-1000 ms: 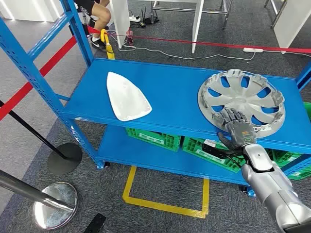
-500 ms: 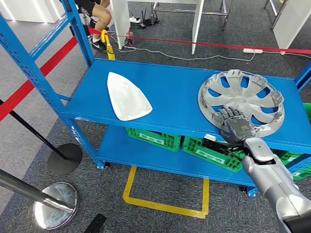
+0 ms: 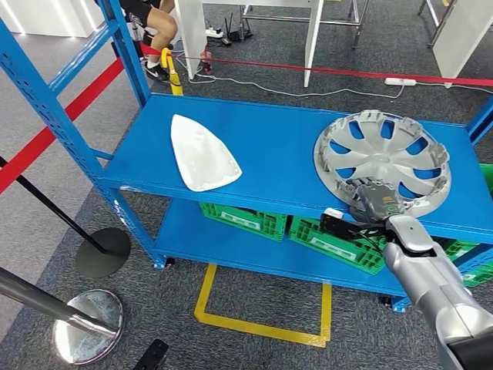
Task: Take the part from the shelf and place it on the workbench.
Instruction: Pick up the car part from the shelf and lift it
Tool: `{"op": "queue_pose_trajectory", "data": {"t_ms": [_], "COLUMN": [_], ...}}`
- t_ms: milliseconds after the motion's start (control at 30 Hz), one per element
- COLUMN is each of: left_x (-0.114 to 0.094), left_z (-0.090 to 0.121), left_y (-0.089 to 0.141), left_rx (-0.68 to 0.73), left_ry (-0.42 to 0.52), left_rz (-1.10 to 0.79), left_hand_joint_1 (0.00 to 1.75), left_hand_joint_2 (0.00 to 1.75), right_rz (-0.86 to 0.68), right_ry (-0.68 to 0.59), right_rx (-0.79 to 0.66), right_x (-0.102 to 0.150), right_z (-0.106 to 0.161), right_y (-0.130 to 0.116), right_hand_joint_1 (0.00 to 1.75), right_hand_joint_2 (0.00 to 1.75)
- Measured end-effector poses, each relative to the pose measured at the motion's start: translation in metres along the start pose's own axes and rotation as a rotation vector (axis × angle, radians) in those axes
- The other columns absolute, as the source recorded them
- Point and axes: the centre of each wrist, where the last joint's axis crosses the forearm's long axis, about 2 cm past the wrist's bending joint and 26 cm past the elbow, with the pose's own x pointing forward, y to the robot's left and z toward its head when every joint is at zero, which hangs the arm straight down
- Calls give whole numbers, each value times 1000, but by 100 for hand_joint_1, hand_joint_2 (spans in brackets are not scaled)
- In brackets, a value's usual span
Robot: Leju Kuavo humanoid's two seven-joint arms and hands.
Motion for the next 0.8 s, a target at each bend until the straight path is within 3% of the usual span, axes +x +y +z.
{"op": "queue_pose_trajectory", "data": {"t_ms": [467, 800], "left_x": [0, 0], "left_z": [0, 0], "left_y": [1, 1], "left_rx": [5, 11], "left_ry": [2, -3], "left_rz": [20, 29], "left_hand_joint_1": [0, 0], "left_hand_joint_2": [0, 0], "right_rz": [-43, -53], "right_ry": [3, 5], "right_rx": [33, -35], "right_x": [-4, -3], "right_z": [-5, -2], "right_y": [-7, -2], "right_hand_joint_1": [175, 175], "right_hand_joint_2": [175, 175]}}
